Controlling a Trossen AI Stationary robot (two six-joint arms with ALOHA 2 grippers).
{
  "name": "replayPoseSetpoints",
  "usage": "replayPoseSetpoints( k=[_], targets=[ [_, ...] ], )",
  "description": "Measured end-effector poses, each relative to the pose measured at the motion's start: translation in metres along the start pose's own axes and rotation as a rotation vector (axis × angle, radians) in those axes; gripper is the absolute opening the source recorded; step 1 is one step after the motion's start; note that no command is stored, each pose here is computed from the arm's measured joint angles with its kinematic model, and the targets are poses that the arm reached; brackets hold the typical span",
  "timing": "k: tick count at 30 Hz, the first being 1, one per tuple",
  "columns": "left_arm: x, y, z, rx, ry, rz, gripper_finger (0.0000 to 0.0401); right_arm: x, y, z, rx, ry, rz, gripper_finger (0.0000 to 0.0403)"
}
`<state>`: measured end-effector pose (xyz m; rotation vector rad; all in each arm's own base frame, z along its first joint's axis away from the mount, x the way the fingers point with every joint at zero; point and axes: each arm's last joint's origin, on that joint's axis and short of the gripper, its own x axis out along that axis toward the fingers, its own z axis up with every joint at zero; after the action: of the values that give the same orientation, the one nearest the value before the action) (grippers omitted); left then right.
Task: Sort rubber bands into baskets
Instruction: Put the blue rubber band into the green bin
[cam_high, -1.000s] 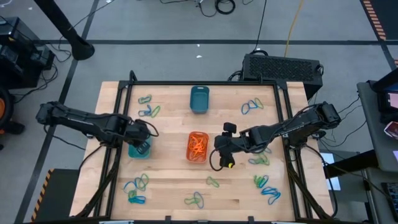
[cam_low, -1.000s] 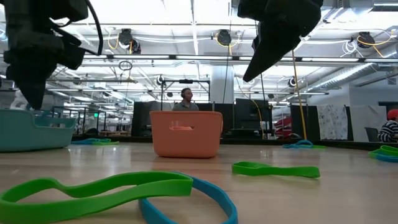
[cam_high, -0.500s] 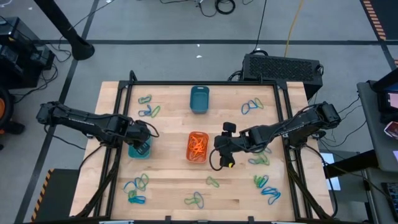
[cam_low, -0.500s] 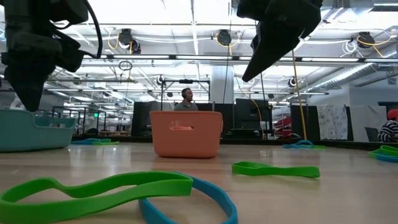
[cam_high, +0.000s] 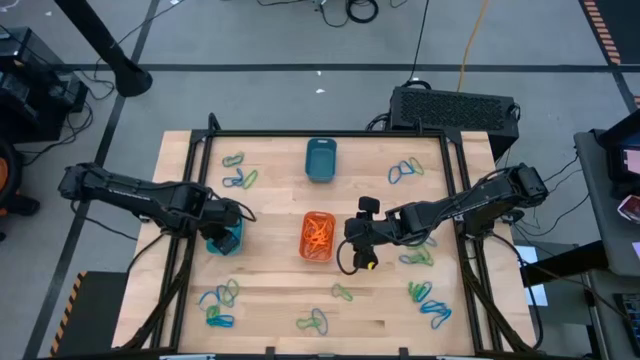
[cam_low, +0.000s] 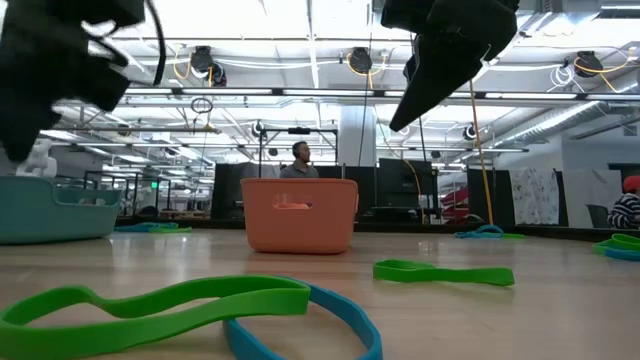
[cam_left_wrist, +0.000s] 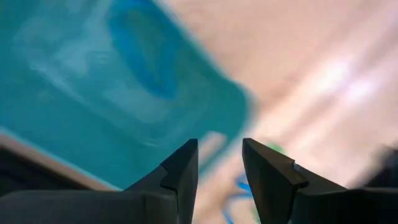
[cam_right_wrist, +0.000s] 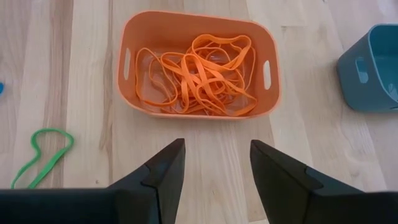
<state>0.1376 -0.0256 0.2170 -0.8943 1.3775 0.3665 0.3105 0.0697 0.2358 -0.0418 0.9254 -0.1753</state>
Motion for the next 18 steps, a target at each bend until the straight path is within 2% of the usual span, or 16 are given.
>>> replayPoseSetpoints(
  k=[5,9,13,18],
  targets=[
    [-0.033,-0.023,0.001,0.061,-0.085,-0.101,0.0132,0.000,0.001,0.002,0.008,-0.024,0.006,0.0173],
    [-0.045,-0.042,-0.008,0.169,-0.151,-0.170,0.0132,0.000,0.001,0.003,0.027,-0.027,0.009,0.0173],
    [-0.031,-0.063,-0.030,0.261,-0.112,-0.240,0.0132,0.000,0.000,-0.001,0.064,0.005,0.001,0.0173],
    [0.008,-0.083,-0.061,0.338,0.008,-0.199,0.0132,0.000,0.000,-0.006,0.118,0.051,-0.014,0.0173]
  ],
)
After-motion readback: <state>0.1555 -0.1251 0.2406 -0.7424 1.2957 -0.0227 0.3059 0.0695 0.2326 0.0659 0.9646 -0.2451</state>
